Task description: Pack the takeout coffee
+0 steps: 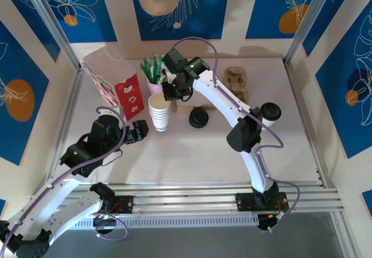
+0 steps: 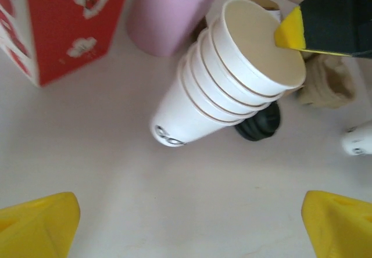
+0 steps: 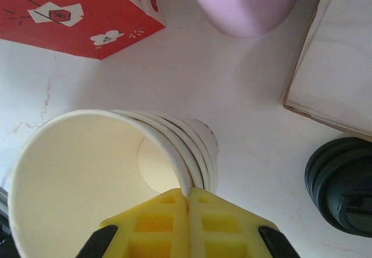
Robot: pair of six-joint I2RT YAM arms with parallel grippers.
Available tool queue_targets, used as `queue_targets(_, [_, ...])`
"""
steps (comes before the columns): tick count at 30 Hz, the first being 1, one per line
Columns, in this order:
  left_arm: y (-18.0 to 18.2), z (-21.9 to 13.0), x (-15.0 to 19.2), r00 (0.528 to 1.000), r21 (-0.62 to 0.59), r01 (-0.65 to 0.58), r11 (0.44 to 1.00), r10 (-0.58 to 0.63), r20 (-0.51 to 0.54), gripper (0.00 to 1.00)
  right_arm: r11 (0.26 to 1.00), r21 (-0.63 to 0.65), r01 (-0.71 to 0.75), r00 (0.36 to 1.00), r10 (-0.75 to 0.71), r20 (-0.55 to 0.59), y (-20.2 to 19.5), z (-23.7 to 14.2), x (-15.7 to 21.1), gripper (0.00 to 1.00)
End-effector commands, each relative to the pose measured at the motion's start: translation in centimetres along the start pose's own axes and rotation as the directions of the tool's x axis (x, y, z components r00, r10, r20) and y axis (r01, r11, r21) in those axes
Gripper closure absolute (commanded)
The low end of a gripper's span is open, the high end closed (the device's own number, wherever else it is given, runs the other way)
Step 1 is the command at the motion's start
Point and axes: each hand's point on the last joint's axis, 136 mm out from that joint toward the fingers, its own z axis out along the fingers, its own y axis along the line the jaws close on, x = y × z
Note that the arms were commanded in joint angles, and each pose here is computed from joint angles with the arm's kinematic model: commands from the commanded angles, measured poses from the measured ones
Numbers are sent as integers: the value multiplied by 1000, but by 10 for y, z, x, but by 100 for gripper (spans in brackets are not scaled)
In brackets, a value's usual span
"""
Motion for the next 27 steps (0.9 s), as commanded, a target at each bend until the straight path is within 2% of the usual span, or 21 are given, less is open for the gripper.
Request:
queue_targets(1, [-23, 15, -2, 980, 147, 199, 969, -199, -15, 3, 997, -79, -5, 998, 10, 60, 16, -27, -6, 100])
queue_targets(8, [-16, 30, -6, 933, 179, 351, 919, -359, 10, 7, 996, -93, -9, 998, 14, 54, 19, -27, -3, 100])
queue_targets(13, [-11, 31, -16, 890, 247, 426, 871, -452, 60, 11, 996, -90, -8, 998, 14, 65, 21, -29, -3, 100])
queue_targets(23, [-8, 52, -14, 832, 306, 519, 798, -554, 33, 15, 994, -107, -21, 997, 28, 70, 23, -32, -1, 100])
queue_targets(27, [-6, 58, -16, 820, 307, 535, 787, -571, 34, 15, 993, -114, -25, 997, 33, 68, 24, -31, 1, 100])
